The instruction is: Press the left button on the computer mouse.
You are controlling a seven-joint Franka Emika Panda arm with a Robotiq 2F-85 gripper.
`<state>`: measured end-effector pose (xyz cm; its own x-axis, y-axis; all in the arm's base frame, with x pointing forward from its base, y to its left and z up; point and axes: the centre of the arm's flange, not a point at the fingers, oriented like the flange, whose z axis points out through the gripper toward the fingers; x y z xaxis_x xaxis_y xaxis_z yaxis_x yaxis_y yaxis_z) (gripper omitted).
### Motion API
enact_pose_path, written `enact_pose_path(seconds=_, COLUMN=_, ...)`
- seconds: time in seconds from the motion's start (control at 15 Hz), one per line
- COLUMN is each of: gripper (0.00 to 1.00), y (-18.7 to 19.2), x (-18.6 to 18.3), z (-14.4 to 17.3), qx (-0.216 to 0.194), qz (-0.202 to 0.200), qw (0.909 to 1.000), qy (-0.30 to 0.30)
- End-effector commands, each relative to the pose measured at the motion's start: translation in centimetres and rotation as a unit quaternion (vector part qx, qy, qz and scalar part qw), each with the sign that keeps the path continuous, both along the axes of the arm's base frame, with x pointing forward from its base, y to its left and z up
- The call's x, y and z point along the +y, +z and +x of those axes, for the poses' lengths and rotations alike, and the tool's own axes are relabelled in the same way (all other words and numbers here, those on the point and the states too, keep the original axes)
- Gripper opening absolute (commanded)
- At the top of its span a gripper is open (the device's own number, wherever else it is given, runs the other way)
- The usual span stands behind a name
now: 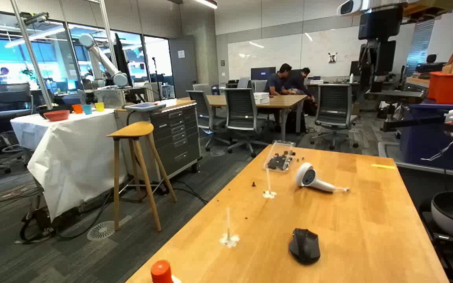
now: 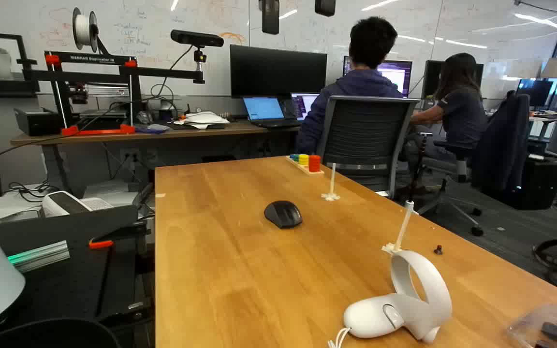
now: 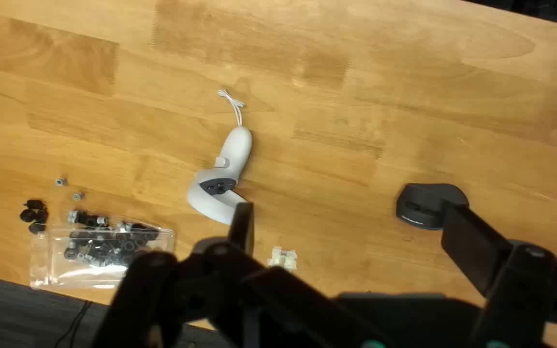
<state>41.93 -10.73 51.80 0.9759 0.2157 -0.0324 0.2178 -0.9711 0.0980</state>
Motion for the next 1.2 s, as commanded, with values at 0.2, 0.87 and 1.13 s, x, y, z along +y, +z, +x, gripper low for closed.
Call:
enact_pose_path(seconds=0.2, gripper=1.00, y=0.5, x=0.0, z=0.1, qx=-0.005, qz=-0.001, qw=1.0000, qy=0.000)
enact_pose_path(seconds=0.87, gripper=1.00, y=-0.8, x=1.0, z=0.8, qx=-0.018, qz=-0.027, qw=0.9992, qy=0.022)
enact_pose_path(seconds=1.13, gripper=1.00, y=-3.3, x=4.1, z=4.1, qx=-0.055, qz=-0.040, qw=0.9963, qy=0.053)
